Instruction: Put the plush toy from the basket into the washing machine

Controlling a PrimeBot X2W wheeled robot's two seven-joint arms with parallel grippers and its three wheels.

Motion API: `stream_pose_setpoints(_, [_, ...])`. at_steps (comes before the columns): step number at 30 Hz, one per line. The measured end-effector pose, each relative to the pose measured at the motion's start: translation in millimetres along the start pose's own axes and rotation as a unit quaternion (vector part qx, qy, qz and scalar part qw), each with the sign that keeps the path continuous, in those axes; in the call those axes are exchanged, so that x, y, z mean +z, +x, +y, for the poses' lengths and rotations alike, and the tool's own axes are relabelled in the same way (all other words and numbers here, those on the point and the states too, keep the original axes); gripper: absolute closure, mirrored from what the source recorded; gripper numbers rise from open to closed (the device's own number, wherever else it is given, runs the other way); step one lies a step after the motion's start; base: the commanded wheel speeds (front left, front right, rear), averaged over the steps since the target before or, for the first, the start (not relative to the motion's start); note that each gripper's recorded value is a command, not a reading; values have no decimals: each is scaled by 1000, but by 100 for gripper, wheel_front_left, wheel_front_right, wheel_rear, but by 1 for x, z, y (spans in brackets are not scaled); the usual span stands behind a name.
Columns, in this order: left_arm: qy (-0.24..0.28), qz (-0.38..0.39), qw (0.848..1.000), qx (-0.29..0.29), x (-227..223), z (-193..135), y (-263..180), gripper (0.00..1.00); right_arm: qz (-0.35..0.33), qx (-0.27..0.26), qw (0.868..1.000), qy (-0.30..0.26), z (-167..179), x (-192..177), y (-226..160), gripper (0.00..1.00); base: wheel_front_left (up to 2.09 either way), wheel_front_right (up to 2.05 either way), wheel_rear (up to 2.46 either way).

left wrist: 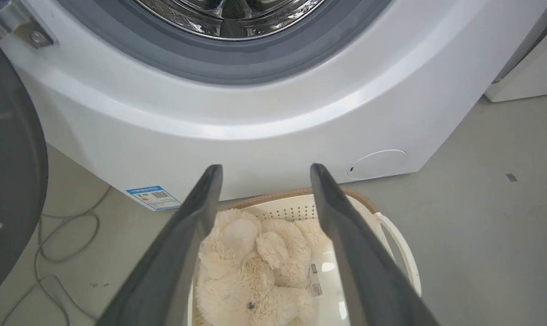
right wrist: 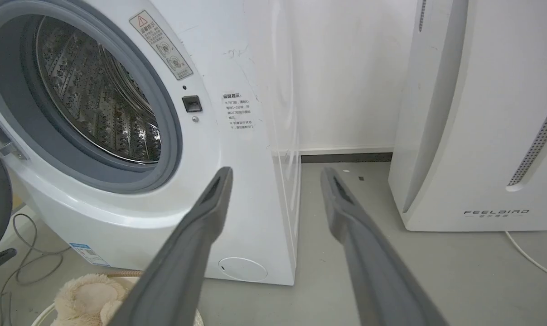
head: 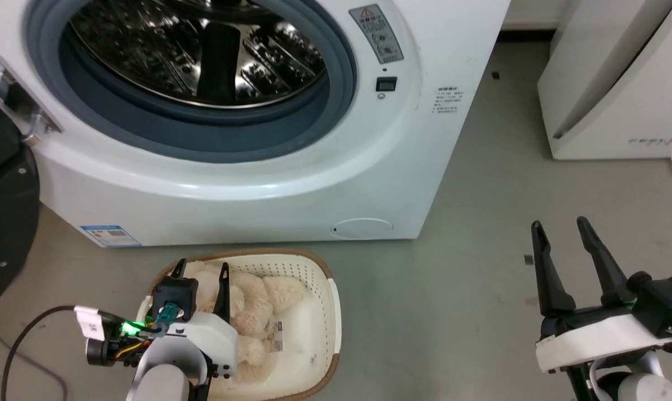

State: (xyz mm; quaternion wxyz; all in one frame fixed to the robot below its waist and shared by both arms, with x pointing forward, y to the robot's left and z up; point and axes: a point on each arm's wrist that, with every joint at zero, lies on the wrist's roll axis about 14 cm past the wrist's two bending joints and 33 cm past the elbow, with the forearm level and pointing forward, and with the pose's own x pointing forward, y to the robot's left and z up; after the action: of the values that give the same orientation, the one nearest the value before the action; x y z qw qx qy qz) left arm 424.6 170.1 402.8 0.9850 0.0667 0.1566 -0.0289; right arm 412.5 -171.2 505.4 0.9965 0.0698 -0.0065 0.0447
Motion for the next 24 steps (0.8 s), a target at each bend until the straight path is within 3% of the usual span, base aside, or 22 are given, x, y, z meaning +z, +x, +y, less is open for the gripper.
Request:
stream_pose_setpoints(14, [53,105,992,-46,-67,-17,35,0,3,-16,1000,16,-14,-17,25,0,0,0,0])
stream_pose_setpoints(24, [106,205,967,-105,-124,-35,50,0,17,-31,999,31,-27,-42,41,0,0,0,0])
